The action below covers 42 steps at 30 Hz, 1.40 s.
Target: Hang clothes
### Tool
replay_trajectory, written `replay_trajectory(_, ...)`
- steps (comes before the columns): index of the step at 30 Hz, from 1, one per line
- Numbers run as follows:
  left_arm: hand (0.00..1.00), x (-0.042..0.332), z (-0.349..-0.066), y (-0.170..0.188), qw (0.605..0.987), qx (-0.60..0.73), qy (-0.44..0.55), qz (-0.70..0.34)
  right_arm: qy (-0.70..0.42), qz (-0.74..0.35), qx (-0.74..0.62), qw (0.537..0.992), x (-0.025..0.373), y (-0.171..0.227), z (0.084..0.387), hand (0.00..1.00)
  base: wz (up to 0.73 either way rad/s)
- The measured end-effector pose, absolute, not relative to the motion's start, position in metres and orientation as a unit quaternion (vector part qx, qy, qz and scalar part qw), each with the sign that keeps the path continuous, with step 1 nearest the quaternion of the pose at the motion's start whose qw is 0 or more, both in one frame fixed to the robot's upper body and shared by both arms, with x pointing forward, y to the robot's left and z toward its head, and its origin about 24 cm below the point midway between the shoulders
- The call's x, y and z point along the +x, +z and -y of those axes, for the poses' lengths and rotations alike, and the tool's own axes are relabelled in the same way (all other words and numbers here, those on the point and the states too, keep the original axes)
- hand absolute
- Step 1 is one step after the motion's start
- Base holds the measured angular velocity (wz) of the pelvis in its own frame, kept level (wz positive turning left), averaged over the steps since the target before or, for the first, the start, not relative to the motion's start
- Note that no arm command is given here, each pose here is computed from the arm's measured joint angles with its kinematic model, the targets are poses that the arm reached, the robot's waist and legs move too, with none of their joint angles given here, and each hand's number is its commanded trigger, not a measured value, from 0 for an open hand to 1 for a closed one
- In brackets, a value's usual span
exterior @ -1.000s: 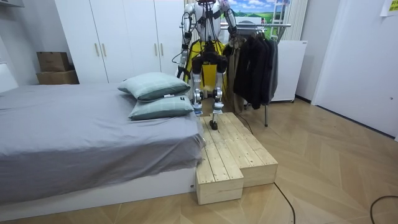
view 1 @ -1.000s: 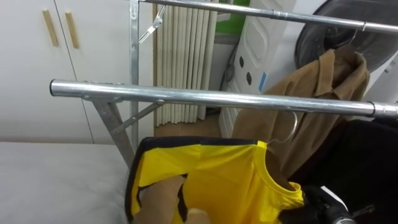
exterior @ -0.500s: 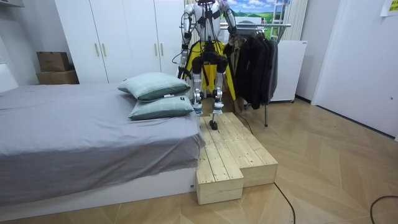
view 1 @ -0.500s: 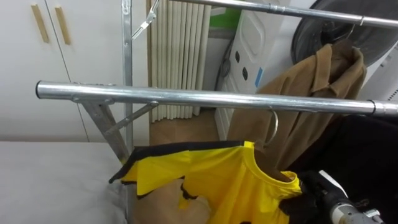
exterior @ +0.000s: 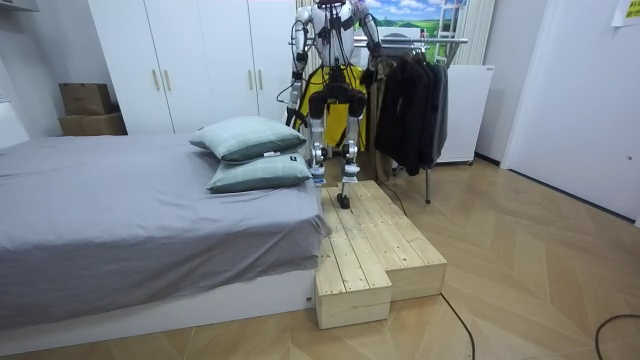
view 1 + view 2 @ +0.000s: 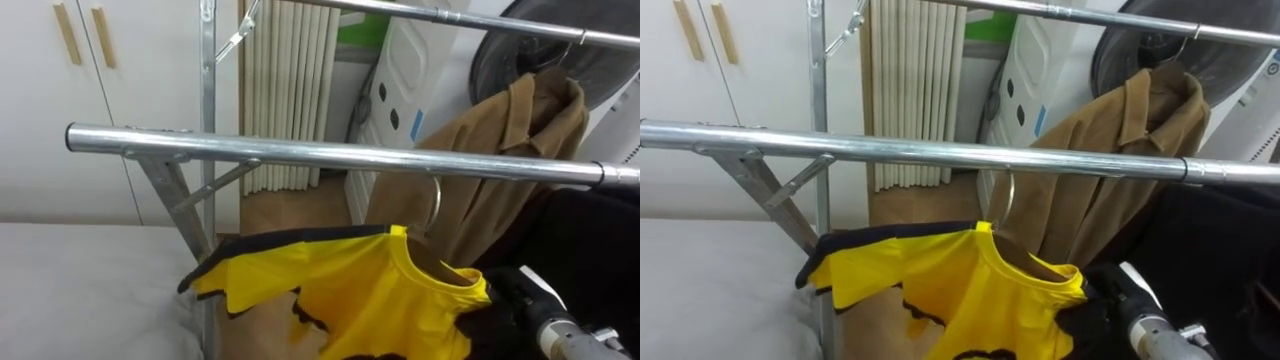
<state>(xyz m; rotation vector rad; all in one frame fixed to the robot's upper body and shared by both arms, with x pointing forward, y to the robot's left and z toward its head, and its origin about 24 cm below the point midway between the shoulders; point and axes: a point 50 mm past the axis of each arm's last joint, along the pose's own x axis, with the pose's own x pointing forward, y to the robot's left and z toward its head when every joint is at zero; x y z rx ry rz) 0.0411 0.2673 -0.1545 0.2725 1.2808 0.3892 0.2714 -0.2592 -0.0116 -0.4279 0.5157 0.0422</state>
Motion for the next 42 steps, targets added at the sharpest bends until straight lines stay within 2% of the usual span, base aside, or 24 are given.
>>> replay_trajectory(24,0.00,0.042,-0.267,-0.155,0.778,0.125,0.177,-0.590,0.017,-0.268,-0.201,0.942,0.269,-0.018,0.262,1.00,0.00)
replay_trajectory(42,0.00,0.040,-0.268,-0.155,0.776,0.127,0.178,-0.591,0.001,-0.242,-0.220,0.945,0.275,-0.003,0.267,1.00,0.00)
